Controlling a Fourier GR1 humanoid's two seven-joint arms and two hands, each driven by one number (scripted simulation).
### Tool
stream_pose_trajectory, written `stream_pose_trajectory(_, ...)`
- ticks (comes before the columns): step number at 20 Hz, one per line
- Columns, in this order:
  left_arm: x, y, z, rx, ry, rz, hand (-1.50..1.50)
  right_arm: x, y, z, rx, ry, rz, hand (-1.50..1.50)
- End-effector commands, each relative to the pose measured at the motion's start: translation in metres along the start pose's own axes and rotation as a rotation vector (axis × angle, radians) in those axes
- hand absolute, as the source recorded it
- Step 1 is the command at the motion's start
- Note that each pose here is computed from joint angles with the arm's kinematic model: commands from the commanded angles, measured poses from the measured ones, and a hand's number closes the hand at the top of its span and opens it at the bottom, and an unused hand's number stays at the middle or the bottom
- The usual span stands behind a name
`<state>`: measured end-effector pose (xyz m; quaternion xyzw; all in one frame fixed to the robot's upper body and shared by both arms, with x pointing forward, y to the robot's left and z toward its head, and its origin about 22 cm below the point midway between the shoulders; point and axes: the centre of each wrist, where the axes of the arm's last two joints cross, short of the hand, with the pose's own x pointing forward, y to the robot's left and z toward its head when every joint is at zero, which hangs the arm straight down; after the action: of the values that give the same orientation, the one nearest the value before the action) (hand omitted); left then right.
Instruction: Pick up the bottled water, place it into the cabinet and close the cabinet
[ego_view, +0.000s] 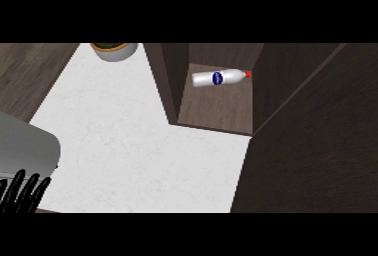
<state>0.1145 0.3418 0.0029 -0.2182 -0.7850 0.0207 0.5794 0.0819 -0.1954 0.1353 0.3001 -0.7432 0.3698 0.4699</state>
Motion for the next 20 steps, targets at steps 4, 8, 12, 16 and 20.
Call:
stream_pose_trajectory(4,0.014,0.016,0.001,-0.011,-0.001,-0.018,-1.50,-0.001,0.009,-0.021,0.105,0.080,-0.022,1.50)
stream_pose_trajectory(8,0.020,0.017,-0.008,-0.037,-0.009,-0.021,-1.50,-0.012,0.004,-0.028,0.081,0.083,-0.029,1.50)
stream_pose_trajectory(12,0.020,0.019,-0.006,-0.046,-0.003,-0.021,-1.50,-0.015,0.002,-0.030,0.014,0.075,-0.068,1.50)
stream_pose_trajectory(16,0.028,0.023,-0.016,-0.059,-0.025,-0.032,-1.50,-0.023,0.000,-0.030,-0.014,0.075,-0.119,1.50)
stream_pose_trajectory(20,0.032,0.025,-0.016,-0.067,-0.019,-0.022,-1.50,-0.035,-0.001,-0.033,-0.062,0.084,-0.208,1.50)
